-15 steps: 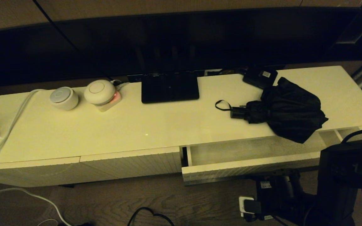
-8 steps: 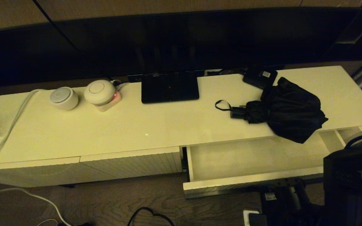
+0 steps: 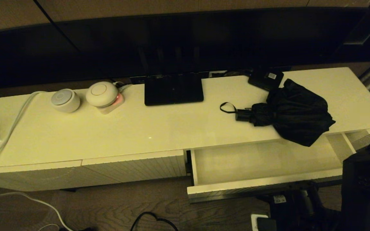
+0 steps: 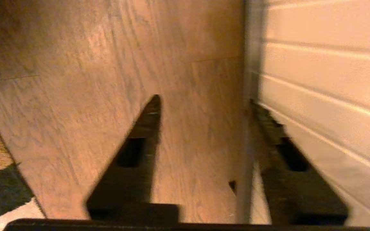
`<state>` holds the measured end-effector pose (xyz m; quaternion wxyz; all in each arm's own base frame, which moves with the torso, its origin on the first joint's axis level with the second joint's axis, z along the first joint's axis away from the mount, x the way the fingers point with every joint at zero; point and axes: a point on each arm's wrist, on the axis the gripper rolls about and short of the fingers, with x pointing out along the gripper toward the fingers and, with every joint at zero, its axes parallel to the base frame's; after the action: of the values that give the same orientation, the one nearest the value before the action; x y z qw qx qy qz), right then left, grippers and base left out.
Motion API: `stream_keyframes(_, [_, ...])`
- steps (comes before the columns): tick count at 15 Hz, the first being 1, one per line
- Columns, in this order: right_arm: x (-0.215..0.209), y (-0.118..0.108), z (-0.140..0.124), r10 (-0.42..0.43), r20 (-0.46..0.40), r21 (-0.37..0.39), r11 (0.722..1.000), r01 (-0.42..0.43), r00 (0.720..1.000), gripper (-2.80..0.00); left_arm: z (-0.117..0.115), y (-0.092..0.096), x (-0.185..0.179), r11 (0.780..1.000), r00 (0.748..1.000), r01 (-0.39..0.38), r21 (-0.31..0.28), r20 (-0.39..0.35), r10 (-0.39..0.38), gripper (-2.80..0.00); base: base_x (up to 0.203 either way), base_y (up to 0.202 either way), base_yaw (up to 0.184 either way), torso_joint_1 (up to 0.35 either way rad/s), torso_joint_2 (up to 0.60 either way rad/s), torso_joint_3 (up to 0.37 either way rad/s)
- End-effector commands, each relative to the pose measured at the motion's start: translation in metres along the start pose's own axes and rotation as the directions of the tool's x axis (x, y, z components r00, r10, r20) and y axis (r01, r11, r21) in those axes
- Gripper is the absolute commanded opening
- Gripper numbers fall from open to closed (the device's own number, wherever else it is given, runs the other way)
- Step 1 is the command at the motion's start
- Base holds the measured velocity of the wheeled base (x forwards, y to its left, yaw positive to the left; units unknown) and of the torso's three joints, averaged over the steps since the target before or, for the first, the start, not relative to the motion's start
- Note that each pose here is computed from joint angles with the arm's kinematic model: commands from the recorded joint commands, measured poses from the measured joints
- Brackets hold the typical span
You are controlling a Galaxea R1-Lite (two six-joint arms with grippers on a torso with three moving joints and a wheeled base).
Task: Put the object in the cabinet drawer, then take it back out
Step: Open the drawer
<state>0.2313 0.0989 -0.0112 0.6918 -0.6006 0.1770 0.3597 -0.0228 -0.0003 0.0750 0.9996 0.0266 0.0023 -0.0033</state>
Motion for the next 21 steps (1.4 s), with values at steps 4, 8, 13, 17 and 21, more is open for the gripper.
stream_keyframes(4, [-0.051, -0.013, 0.003, -0.089, 0.024, -0.001, 0.996, 0.089, 0.996, -2.80, -0.001, 0.000, 0.000, 1.000, 1.000, 0.000, 0.000, -0.003, 0.000, -2.80, 0.000, 0.000, 0.000, 0.000, 0.00, 0.000])
stream_keyframes(8, [-0.084, -0.009, 0.005, -0.059, 0.028, 0.074, 0.996, 0.056, 0.998, -2.80, -0.001, 0.000, 0.000, 1.000, 1.000, 0.000, 0.000, -0.003, 0.000, -2.80, 0.000, 0.000, 0.000, 0.000, 0.00, 0.000])
stream_keyframes(13, [-0.127, -0.012, 0.015, -0.084, 0.081, 0.371, 0.927, 0.049, 0.993, -2.80, -0.001, 0.000, 0.000, 1.000, 1.000, 0.000, 0.000, -0.003, 0.000, -2.80, 0.000, 0.000, 0.000, 0.000, 0.00, 0.000])
stream_keyframes(17, [-0.168, -0.034, 0.021, -0.102, 0.085, 0.580, 0.814, 0.034, 0.991, -2.80, -0.001, 0.000, 0.000, 1.000, 1.000, 0.000, 0.000, -0.003, 0.000, -2.80, 0.000, 0.000, 0.000, 0.000, 0.00, 0.000])
stream_keyframes(21, [-0.211, -0.066, 0.029, -0.042, 0.053, 0.762, 0.647, -0.013, 0.998, -2.80, -0.001, 0.000, 0.000, 1.000, 1.000, 0.000, -0.001, -0.003, 0.000, -2.80, 0.000, 0.000, 0.000, 0.000, 0.00, 0.000])
